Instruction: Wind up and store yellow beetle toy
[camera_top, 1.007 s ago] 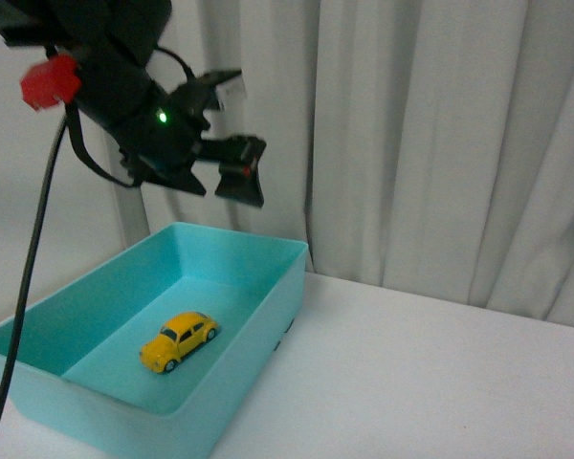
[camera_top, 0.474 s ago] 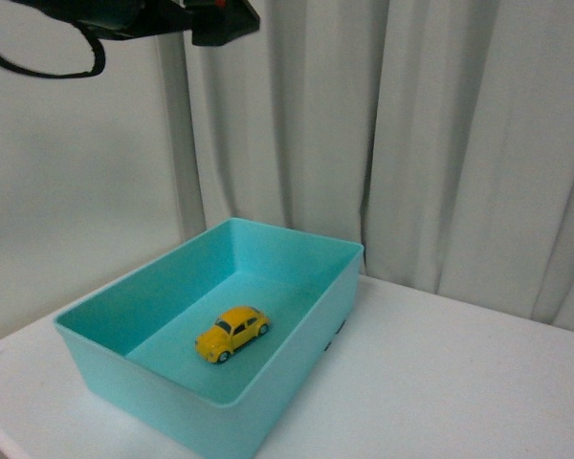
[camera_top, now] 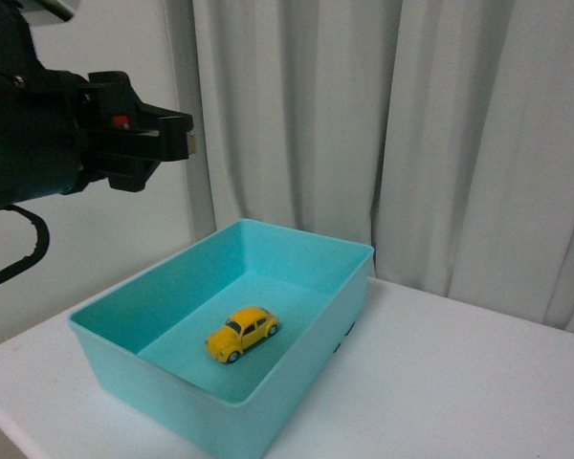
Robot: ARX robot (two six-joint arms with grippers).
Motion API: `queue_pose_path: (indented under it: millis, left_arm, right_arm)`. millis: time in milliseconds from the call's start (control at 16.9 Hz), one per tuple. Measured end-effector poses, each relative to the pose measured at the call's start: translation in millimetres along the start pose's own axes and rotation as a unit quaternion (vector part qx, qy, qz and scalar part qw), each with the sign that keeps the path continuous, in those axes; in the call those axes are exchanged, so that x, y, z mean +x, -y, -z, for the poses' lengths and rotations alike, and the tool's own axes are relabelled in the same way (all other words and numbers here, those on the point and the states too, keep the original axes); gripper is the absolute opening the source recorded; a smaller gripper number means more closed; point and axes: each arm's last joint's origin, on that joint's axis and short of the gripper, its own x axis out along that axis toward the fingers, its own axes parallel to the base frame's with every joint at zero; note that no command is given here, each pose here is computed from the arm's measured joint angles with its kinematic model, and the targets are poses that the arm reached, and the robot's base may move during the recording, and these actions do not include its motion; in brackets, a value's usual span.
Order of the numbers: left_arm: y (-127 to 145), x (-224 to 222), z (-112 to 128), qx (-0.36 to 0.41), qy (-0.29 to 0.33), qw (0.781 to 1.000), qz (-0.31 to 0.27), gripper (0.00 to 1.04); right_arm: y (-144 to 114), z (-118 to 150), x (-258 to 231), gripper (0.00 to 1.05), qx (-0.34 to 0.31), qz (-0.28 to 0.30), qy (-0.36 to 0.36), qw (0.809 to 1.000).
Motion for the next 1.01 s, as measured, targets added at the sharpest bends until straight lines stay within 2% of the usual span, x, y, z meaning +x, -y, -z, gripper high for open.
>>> queue_pose_path:
  millis: [296, 533, 1007]
  left_arm:
    - [14.8, -22.1, 27.6, -0.001, -0.013, 1.000, 0.009, 0.02]
    - [13.2, -58.3, 53.9, -0.001, -0.008, 1.000, -0.001, 0.02]
    - [13.3, -66.0, 60.0, -0.001, 0.011, 1.000, -0.001, 0.02]
  right_arm:
    - [0.0, 0.0, 0.0, 0.98, 0.000, 0.000, 0.000, 1.000]
    - [0.0, 0.0, 0.0, 0.98, 0.000, 0.000, 0.000, 1.000]
    - [0.0, 0.1, 0.0, 0.98, 0.000, 0.000, 0.000, 1.000]
